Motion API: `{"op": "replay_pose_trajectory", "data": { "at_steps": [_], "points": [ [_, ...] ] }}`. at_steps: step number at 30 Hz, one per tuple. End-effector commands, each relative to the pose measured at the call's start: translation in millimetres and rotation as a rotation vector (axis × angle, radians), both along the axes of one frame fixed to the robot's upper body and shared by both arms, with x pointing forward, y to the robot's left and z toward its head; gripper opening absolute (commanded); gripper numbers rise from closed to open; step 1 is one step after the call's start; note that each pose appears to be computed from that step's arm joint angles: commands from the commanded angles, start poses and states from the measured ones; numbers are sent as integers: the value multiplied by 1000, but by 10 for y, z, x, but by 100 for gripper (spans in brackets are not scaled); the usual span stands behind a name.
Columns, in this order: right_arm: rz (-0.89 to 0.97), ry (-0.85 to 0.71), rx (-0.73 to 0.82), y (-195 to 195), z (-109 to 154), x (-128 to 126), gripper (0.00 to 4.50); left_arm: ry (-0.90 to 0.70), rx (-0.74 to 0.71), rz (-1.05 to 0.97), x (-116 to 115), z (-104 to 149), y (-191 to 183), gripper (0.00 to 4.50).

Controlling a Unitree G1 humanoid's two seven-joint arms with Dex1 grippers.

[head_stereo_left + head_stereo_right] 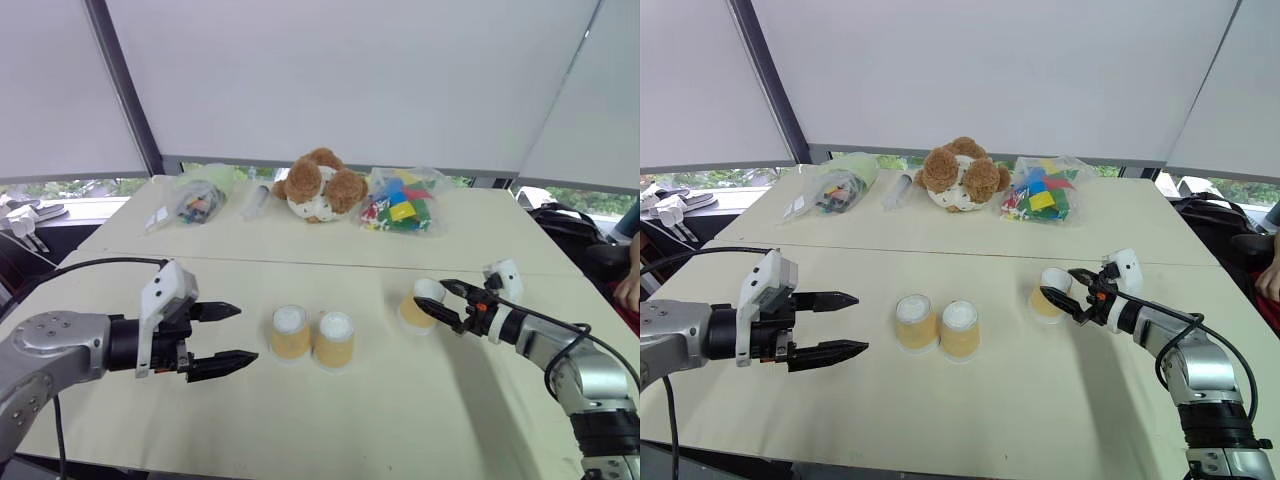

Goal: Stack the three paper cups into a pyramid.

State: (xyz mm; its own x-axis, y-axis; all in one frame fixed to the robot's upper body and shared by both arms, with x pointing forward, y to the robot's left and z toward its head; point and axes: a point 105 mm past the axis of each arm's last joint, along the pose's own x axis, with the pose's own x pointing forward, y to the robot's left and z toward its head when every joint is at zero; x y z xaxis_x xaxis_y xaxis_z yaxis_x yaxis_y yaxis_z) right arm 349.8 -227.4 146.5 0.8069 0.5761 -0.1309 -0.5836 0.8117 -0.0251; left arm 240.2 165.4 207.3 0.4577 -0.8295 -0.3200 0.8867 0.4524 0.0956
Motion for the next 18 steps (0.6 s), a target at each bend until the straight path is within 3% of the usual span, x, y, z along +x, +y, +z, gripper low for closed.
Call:
{"op": "replay_pose_trajectory", "data": {
  "at_steps": [1, 4, 6, 7, 12, 18],
  "points": [
    [15, -38, -1, 35, 86, 46, 450, -75, -11, -20, 57, 82, -12, 445],
    [21, -42, 19, 62, 90, 71, 360, -108, -39, -47, 151, 145, 5, 450],
    [26, -46, 25, 73, 103, 72, 257, -112, -51, -63, 180, 171, 7, 450],
    [33, -46, 23, 85, 109, 66, 232, -111, -49, -76, 189, 172, 6, 450],
    [51, -77, 40, 141, 297, 79, 232, -118, -36, -118, 283, 144, 8, 450],
    [301, -156, -12, 910, 1131, -94, 232, -122, 5, -101, 409, 109, 183, 450]
  ]
}}
